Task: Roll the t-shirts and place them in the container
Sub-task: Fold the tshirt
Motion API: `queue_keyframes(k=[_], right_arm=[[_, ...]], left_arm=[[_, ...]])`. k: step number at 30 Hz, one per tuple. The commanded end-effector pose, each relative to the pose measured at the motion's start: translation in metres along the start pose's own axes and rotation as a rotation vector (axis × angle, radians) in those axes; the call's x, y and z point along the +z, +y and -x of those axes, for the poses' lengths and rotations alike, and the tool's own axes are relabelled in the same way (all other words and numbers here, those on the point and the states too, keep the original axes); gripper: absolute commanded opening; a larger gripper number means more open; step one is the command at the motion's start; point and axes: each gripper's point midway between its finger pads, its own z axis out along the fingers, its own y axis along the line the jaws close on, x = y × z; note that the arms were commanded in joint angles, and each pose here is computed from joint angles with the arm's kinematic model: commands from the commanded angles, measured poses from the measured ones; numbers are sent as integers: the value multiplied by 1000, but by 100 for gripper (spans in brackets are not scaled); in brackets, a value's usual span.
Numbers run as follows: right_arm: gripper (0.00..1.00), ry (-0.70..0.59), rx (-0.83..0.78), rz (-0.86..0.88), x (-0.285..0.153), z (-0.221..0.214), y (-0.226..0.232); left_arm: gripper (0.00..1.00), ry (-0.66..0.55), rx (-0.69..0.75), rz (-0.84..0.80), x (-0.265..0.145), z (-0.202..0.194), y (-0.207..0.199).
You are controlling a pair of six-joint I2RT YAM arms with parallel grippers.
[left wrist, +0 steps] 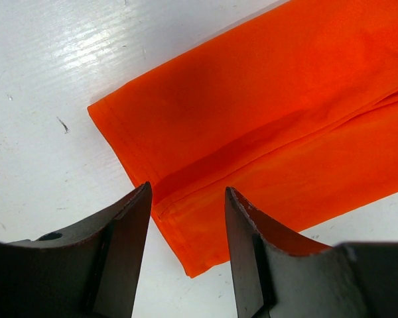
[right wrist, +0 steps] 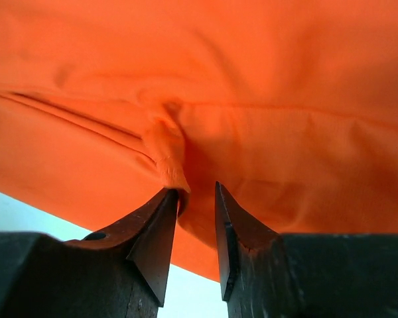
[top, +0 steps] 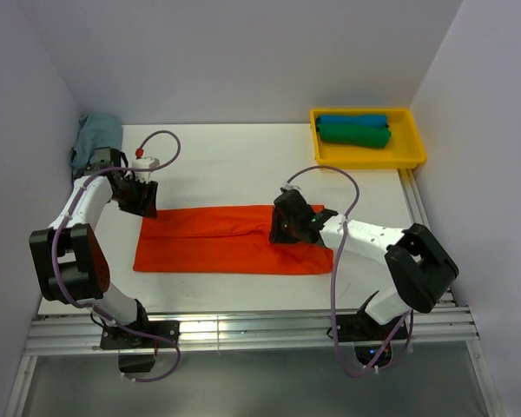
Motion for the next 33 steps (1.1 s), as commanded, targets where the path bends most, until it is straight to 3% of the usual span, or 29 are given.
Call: queue_keyframes(k=[1, 8, 17, 24, 33], right_arm=[[36, 13, 6, 14, 7, -16, 0], [36, 46, 2, -1, 6, -36, -7], [36, -114, 36, 20, -38, 19, 16], [13, -109, 149, 54, -18, 41, 18], [6, 21, 206, 112, 34, 7, 21]], left_arm=[[53, -30, 30, -11, -8, 4, -7], [53, -25, 34, -13, -7, 4, -8], [53, -27, 37, -9, -8, 5, -8], [53, -32, 35, -11, -9, 7, -9], [53, -31, 32, -9, -8, 7, -9]])
